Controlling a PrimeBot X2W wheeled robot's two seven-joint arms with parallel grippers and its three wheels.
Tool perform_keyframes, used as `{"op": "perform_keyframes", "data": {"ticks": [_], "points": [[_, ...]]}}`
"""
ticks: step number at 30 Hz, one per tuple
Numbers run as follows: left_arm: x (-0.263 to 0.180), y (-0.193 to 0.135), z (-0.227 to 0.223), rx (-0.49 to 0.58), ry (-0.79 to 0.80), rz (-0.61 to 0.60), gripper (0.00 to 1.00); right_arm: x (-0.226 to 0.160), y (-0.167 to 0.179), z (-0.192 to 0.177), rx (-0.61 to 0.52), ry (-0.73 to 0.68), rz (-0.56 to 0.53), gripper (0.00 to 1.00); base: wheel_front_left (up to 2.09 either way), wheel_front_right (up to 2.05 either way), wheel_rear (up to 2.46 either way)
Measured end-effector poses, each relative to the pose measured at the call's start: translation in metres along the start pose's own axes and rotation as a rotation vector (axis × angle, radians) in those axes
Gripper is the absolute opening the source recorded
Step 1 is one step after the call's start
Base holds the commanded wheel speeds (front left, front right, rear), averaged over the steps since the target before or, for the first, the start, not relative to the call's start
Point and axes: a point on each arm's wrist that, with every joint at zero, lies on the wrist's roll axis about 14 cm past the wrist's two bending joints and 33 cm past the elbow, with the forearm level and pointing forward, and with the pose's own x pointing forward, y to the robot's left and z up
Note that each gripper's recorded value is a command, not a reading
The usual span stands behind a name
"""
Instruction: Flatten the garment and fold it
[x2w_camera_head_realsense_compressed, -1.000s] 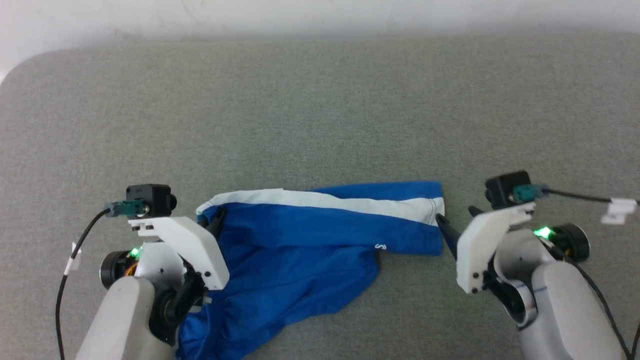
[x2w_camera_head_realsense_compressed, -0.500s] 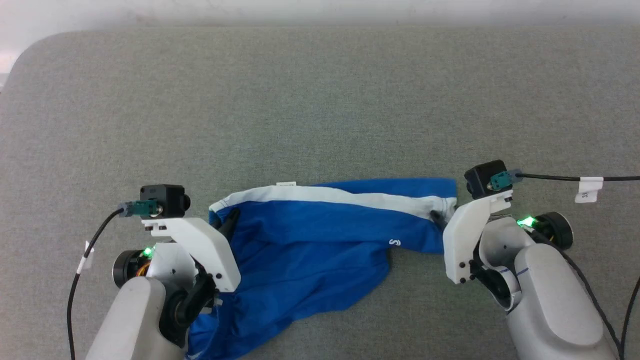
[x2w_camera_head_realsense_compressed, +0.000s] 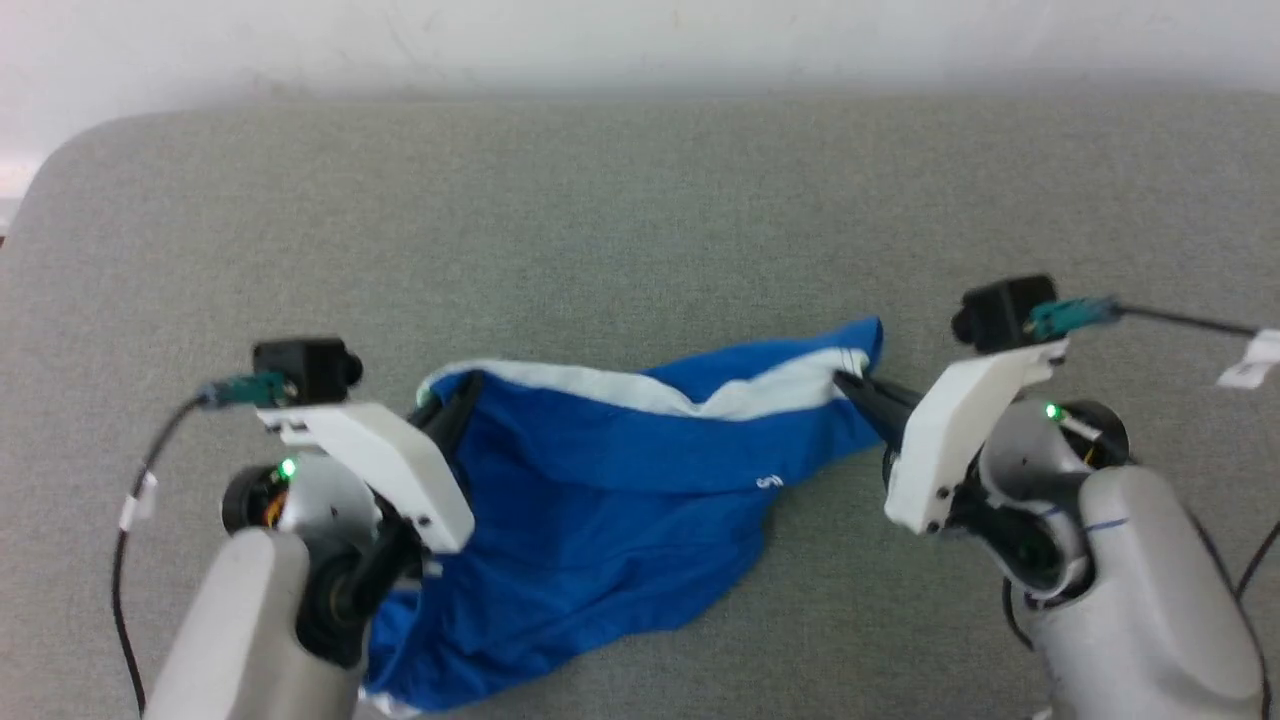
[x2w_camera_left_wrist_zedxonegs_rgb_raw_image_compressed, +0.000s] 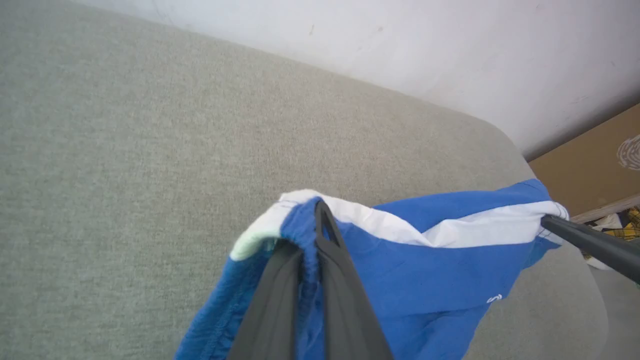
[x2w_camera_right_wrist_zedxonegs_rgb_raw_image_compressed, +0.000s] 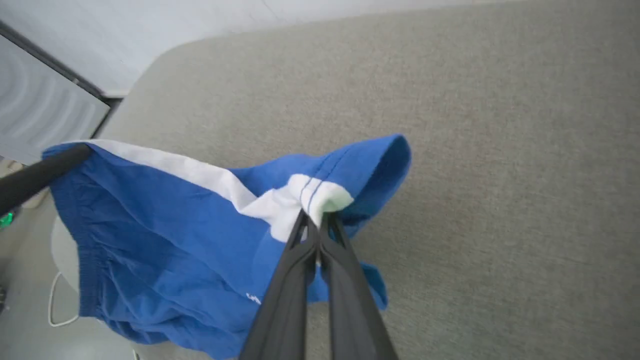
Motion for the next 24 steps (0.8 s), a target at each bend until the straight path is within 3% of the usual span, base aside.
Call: {"op": "perform_keyframes", "data": {"ticks": [3,10,19,24], "points": [[0.002,-0.013,0.040,0.011,-0.076,-0.052,0.00,-0.013,0.016,0.037,0.078,-0.068,0.094,0.00,0.00,0.00,0.00],[0.017,-0.030,0.147,0.113,-0.240,-0.098,0.00,-0.036,0.027,0.158,0.117,-0.268,0.221,0.00,0.00,0.00,0.00],[0.047,-0.025,0.263,0.182,-0.486,-0.003,0.00,-0.036,0.025,0.296,0.128,-0.574,0.216,0.00,0.00,0.00,0.00],[0.062,-0.036,0.307,0.185,-0.651,-0.004,0.00,-0.031,0.018,0.340,0.091,-0.713,0.160,0.00,0.00,0.00,0.00]]}}
